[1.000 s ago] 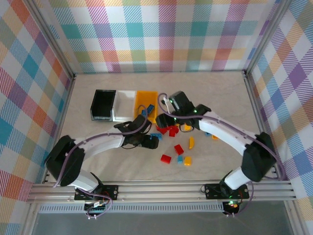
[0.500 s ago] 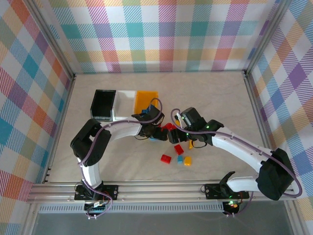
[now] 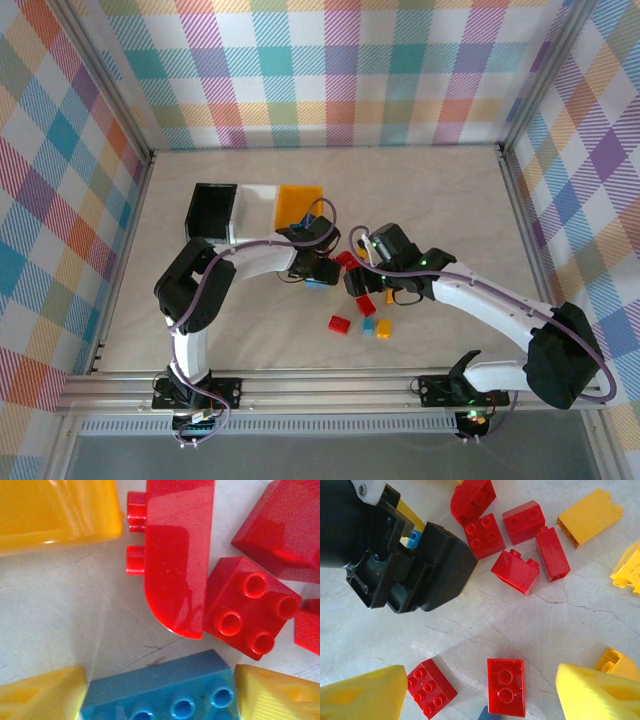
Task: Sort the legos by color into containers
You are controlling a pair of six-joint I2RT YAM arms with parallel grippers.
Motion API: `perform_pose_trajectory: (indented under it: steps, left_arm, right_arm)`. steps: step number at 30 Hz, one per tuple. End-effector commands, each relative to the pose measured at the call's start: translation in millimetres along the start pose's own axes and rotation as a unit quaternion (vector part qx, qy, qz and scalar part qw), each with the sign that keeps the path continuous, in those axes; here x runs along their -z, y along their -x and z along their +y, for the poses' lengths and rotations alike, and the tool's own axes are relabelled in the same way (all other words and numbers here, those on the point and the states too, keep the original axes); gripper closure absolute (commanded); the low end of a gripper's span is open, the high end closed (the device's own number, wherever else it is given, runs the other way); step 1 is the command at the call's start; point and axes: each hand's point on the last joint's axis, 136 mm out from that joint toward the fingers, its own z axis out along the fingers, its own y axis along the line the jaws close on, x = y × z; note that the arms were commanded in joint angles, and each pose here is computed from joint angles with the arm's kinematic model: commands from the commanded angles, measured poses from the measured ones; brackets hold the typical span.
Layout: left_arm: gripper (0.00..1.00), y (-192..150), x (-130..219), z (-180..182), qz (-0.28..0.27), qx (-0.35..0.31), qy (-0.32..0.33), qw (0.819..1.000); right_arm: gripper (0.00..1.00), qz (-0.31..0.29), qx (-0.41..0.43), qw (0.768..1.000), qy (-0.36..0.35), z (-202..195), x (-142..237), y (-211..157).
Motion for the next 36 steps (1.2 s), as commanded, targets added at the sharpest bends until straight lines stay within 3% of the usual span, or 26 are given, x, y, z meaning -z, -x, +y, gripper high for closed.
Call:
perform_pose_trajectory:
  steps: [1, 9, 19, 25, 36]
  left_arm:
    - [0.28, -1.2, -9.8, -4.1, 0.004, -0.007, 0.005, 1.0]
    - [0.33, -1.1, 12.8, -0.5, -0.003, -0.005, 0.007, 1.0]
    - [0.31, 12.5, 92.3, 9.4, -0.061, -0.012, 0.01, 0.998]
    - [0.29, 44.4, 134.8, 26.9, -0.103, -0.008, 0.021, 0.994]
    - [0.3, 129.8, 111.1, 62.3, -0.106, 0.027, 0.031, 0.994]
  right_arm:
    - [0.22, -0.014, -0.004, 1.0, 0.002, -1.0, 2.0, 3.1]
    - [0.22, -0.009, -0.002, 1.0, -0.002, -3.0, 8.7, -0.6]
    - [0.21, 0.01, -0.006, 1.0, 0.0, -6.2, 12.2, -21.0]
    - [0.21, 0.031, -0.017, 0.999, 0.013, -4.6, 8.5, -35.6]
    - [0.22, 0.067, -0.036, 0.997, 0.017, -1.4, 3.9, -65.1]
